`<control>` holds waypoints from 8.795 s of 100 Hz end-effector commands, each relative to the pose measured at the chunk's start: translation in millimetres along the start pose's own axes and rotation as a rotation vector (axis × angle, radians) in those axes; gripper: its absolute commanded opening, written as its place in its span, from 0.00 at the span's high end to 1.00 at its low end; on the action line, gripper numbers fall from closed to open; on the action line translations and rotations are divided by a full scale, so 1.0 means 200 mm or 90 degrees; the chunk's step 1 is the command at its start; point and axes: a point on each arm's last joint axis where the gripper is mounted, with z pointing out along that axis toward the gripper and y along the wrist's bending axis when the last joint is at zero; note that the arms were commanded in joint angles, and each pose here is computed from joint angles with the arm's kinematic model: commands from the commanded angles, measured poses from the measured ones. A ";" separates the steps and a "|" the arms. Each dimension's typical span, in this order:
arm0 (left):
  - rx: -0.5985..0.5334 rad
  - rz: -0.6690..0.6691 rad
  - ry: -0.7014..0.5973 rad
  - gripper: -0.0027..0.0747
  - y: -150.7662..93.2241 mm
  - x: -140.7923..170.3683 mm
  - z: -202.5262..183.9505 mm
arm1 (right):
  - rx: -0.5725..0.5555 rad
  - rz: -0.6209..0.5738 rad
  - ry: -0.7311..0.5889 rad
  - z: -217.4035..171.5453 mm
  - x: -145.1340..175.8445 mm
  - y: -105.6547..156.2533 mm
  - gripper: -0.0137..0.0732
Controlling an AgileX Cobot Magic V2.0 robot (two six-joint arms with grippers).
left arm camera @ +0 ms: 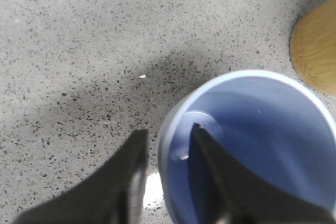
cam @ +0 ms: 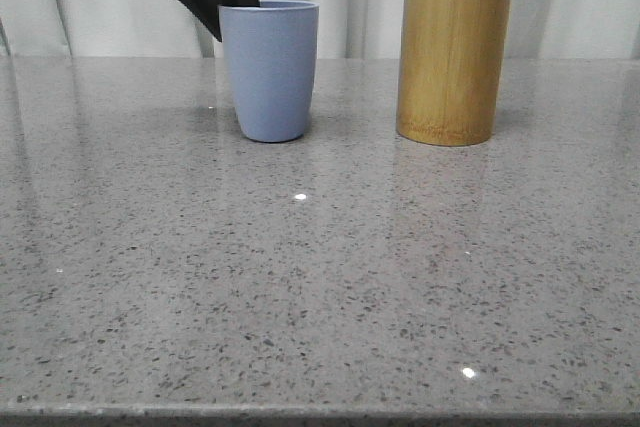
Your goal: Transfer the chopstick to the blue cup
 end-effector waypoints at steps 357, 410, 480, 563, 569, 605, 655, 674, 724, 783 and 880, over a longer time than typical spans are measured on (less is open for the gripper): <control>-0.148 -0.054 -0.462 0.56 0.05 1.11 -1.10 | -0.194 -0.074 -0.085 0.87 -0.80 0.67 0.92; -0.148 -0.054 -0.462 0.56 0.05 1.11 -1.10 | -0.254 -0.079 -0.274 0.36 -1.09 0.70 0.92; -0.148 -0.054 -0.462 0.56 0.05 1.11 -1.10 | -0.407 -0.088 -0.298 0.42 -0.96 1.15 0.92; -0.148 -0.054 -0.462 0.56 0.05 1.11 -1.10 | -0.387 -0.110 -0.206 0.74 -0.73 1.24 0.56; -0.148 -0.054 -0.462 0.56 0.05 1.11 -1.10 | -0.387 -0.110 -0.208 0.74 -0.73 1.24 0.48; -0.148 -0.054 -0.463 0.56 0.05 1.11 -1.10 | -0.391 -0.102 -0.224 0.66 -0.78 1.22 0.45; -0.160 -0.044 -0.487 0.56 0.05 1.11 -1.12 | -0.318 -0.083 -0.217 0.45 -0.77 0.84 0.45; -0.166 -0.040 -0.491 0.56 0.05 1.11 -1.12 | -0.269 -0.069 -0.231 0.37 -0.68 0.64 0.45; -0.186 -0.034 -0.504 0.56 0.08 1.24 -1.01 | -0.179 -0.043 -0.251 0.11 -0.37 0.29 0.45; -0.180 -0.040 -0.554 0.75 0.08 1.44 -0.92 | -0.182 -0.037 -0.298 -0.17 0.10 0.11 0.68; -0.170 -0.035 -0.623 0.99 0.05 1.74 -0.87 | -0.189 -0.033 -0.340 -0.25 0.39 0.03 0.92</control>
